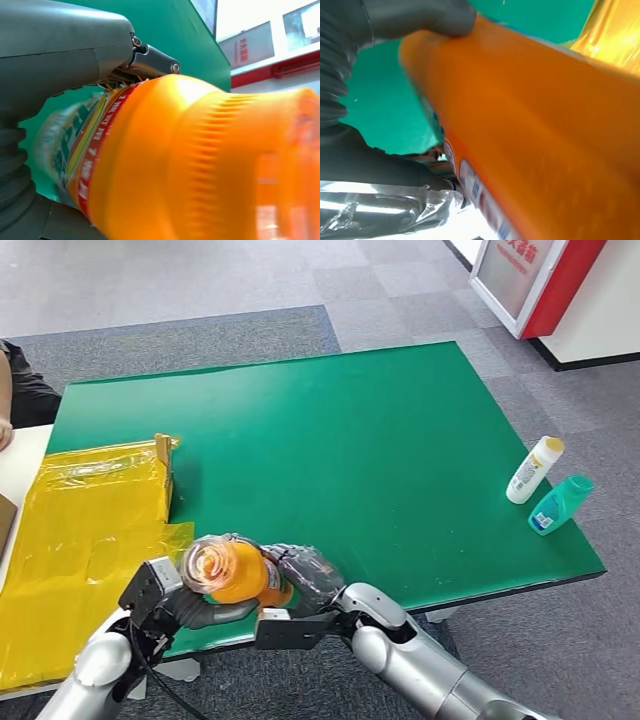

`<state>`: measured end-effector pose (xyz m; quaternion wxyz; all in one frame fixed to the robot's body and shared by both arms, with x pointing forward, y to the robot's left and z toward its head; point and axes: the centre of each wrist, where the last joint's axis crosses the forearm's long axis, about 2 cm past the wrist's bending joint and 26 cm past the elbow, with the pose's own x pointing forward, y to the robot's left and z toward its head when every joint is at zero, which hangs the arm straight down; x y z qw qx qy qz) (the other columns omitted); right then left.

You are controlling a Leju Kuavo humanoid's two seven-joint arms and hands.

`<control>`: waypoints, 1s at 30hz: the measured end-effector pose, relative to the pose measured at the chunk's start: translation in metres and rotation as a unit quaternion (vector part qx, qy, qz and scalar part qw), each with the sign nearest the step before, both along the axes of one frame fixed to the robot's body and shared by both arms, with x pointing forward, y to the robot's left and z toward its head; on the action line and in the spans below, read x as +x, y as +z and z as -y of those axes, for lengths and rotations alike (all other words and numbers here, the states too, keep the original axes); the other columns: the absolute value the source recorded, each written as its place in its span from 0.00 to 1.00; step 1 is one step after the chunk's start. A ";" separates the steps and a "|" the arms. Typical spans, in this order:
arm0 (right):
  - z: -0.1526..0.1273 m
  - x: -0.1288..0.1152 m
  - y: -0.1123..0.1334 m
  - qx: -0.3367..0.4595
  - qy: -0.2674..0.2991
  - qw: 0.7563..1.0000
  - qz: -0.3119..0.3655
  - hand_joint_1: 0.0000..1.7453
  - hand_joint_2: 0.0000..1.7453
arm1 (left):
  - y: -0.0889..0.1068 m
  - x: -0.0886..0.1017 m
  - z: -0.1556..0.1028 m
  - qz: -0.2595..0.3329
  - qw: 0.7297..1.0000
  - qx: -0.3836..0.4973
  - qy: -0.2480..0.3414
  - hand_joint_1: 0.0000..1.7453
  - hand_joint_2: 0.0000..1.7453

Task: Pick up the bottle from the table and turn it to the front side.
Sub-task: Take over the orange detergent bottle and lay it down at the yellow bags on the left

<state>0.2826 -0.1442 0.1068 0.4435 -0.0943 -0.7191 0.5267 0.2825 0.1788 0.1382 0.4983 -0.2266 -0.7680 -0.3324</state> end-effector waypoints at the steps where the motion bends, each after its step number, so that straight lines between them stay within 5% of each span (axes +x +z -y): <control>1: -0.001 -0.001 0.000 0.000 0.000 1.000 0.002 0.00 1.00 | 0.000 -0.001 0.001 0.000 1.000 -0.006 0.000 1.00 1.00; 14: 0.015 -0.016 -0.003 0.049 -0.067 0.997 0.003 0.00 1.00 | 0.034 0.001 -0.031 0.039 0.991 -0.021 0.125 1.00 1.00; 26: 0.052 -0.026 -0.016 0.095 -0.129 0.987 -0.018 0.00 1.00 | 0.133 0.101 -0.129 0.050 0.946 0.267 0.180 1.00 1.00; 30: 0.055 -0.025 -0.019 0.096 -0.131 0.986 -0.028 0.00 1.00 | 0.144 0.127 -0.141 0.028 0.920 0.341 0.188 1.00 1.00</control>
